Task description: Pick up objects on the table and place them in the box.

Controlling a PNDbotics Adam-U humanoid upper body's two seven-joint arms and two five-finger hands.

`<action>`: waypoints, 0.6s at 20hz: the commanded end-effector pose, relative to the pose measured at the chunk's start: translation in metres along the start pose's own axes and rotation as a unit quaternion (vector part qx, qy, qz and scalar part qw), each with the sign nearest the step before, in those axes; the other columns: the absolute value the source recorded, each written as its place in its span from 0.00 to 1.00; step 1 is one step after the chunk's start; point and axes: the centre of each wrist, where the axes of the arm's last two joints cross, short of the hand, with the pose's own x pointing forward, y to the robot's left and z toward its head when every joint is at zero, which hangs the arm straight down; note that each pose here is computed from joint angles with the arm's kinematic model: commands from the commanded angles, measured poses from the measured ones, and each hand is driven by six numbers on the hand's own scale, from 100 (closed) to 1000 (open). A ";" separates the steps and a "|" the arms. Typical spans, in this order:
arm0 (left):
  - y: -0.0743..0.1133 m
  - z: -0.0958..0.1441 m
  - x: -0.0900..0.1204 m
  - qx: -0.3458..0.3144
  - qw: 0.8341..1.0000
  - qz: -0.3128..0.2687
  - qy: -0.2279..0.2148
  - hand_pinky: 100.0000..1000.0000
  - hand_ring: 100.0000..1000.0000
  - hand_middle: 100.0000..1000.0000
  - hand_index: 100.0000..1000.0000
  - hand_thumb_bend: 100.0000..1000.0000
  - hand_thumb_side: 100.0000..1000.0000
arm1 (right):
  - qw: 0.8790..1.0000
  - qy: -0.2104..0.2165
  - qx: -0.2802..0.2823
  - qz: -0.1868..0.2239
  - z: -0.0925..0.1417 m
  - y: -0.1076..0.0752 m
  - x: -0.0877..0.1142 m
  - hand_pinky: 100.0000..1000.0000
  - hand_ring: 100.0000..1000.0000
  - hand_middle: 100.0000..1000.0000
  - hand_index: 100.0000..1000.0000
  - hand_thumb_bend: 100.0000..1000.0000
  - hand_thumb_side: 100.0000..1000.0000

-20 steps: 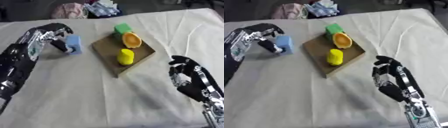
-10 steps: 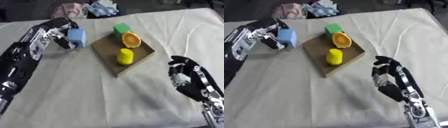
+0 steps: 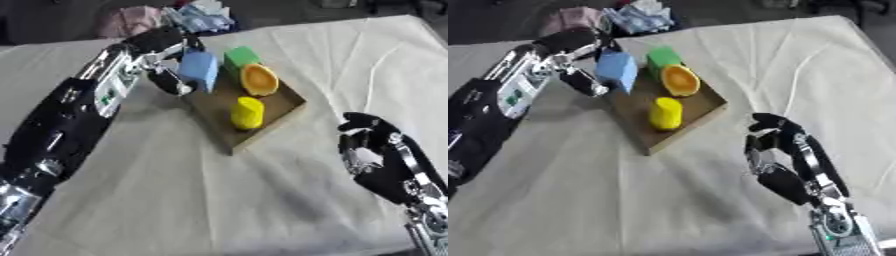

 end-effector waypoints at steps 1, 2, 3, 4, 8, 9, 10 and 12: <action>0.000 -0.006 0.005 -0.010 1.000 -0.026 -0.005 0.69 0.66 0.75 0.85 0.40 0.26 | 1.000 -0.011 0.001 0.004 -0.003 -0.003 0.005 0.56 0.52 0.62 0.80 0.00 0.30; -0.002 -0.007 0.005 -0.011 1.000 -0.029 -0.003 0.70 0.69 0.78 0.87 0.45 0.30 | 1.000 -0.011 0.001 0.004 -0.003 -0.003 0.005 0.56 0.52 0.62 0.80 0.00 0.30; -0.002 -0.006 0.004 -0.007 0.999 -0.031 0.000 0.71 0.70 0.80 0.88 0.47 0.33 | 1.000 -0.012 0.001 0.004 -0.003 -0.003 0.005 0.56 0.52 0.62 0.80 0.00 0.30; -0.001 -0.006 0.004 0.000 0.999 -0.033 0.003 0.72 0.72 0.83 0.90 0.51 0.37 | 1.000 -0.011 0.001 0.004 -0.003 -0.003 0.005 0.56 0.52 0.62 0.80 0.00 0.30; 0.018 0.008 0.000 0.058 0.998 -0.034 0.008 0.73 0.72 0.84 0.90 0.52 0.44 | 1.000 -0.009 -0.003 0.005 -0.003 -0.004 0.004 0.56 0.52 0.62 0.80 0.00 0.31; 0.026 0.016 -0.002 0.079 0.996 -0.030 0.004 0.71 0.71 0.82 0.89 0.49 0.44 | 1.000 -0.010 -0.004 0.006 -0.003 -0.005 0.004 0.56 0.52 0.62 0.80 0.00 0.31; 0.035 0.027 -0.003 0.103 0.994 -0.024 0.002 0.70 0.68 0.78 0.86 0.45 0.42 | 1.000 -0.010 -0.006 0.007 -0.003 -0.006 0.004 0.56 0.52 0.62 0.80 0.00 0.31; 0.054 0.055 -0.003 0.167 0.986 -0.005 -0.002 0.68 0.63 0.72 0.82 0.36 0.36 | 1.000 -0.007 -0.011 0.010 -0.002 -0.008 0.003 0.56 0.52 0.62 0.80 0.00 0.31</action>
